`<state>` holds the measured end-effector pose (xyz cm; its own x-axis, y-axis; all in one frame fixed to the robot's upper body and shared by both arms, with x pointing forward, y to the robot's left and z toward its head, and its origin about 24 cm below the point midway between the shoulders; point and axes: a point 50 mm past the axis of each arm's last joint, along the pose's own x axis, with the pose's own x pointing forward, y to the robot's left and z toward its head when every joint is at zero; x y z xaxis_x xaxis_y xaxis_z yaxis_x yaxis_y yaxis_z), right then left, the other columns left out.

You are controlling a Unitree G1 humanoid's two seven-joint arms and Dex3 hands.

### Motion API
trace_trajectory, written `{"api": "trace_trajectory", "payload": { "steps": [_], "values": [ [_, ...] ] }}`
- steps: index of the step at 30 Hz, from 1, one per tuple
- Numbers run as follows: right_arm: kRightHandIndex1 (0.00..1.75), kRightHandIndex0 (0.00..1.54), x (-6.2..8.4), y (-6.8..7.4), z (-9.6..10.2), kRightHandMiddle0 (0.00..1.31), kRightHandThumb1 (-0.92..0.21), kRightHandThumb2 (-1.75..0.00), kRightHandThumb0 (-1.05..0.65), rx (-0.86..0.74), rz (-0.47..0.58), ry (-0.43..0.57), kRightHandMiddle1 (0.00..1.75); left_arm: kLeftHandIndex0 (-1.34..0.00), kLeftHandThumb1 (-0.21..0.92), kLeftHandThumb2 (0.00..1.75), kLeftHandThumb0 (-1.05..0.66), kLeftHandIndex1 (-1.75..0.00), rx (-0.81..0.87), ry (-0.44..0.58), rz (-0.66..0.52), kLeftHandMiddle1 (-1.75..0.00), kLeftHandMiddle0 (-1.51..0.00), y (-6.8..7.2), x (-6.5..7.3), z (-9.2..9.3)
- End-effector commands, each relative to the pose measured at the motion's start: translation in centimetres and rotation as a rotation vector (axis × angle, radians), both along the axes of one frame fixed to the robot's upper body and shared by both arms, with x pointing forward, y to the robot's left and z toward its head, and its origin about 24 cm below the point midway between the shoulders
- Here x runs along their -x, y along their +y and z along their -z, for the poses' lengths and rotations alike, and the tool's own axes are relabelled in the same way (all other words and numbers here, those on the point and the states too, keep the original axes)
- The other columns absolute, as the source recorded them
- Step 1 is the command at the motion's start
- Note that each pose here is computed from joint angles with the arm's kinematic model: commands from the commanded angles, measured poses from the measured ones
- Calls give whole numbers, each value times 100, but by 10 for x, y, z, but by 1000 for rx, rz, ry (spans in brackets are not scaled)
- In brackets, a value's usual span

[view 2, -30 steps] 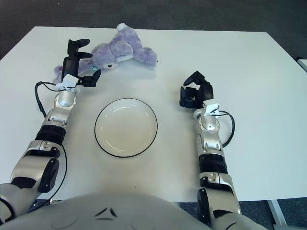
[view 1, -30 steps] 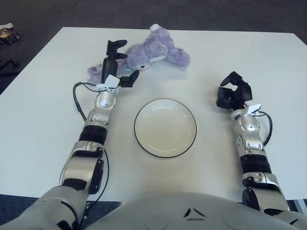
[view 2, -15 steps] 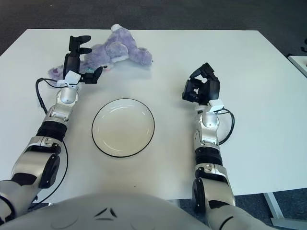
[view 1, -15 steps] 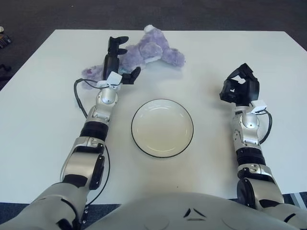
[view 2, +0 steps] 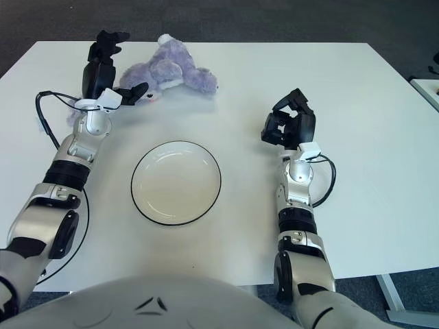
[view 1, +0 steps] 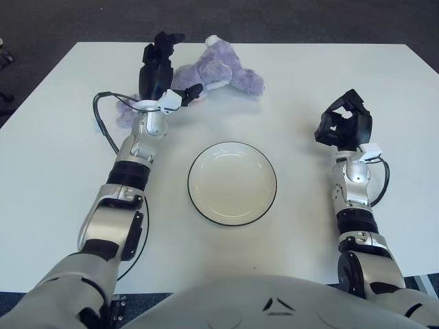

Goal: Put the doll into the plate.

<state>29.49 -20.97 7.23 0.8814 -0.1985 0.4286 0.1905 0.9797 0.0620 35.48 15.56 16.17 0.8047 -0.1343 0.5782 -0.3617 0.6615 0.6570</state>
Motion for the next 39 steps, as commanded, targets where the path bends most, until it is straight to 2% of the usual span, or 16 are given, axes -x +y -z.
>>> {"api": "trace_trajectory", "payload": {
  "steps": [1,9,13,21,32,37,39],
  "values": [
    [175,135,11,6,30,64,-28,-137,-50,-62,15,106,175,0,47,89,-84,-110,-75,-19,-3,-122,-2,-5,-3,-14],
    [175,135,10,7,30,64,-29,-136,-49,-53,17,107,175,0,52,84,-87,-103,-163,-13,-18,-124,0,-10,-6,-28],
    [175,135,10,7,30,63,-29,-135,-49,-48,20,109,175,0,52,83,-85,-103,-235,-2,-13,-128,0,-17,-12,-44],
    [175,136,9,8,31,62,-31,-133,-48,-27,21,117,175,0,51,87,-82,-103,-360,30,-3,-114,0,-22,-23,-59],
    [175,137,9,8,34,61,-32,-132,-48,-2,17,162,175,0,52,86,-83,-107,-468,40,33,-100,0,-28,-34,-64],
    [175,135,8,9,35,60,-33,-131,-48,2,17,182,175,0,54,84,-83,-108,-544,69,22,-103,0,-31,-41,-64],
    [175,134,8,9,35,60,-33,-130,-48,4,17,187,175,0,54,83,-83,-108,-578,83,9,-110,0,-32,-44,-64]
  ]
}}
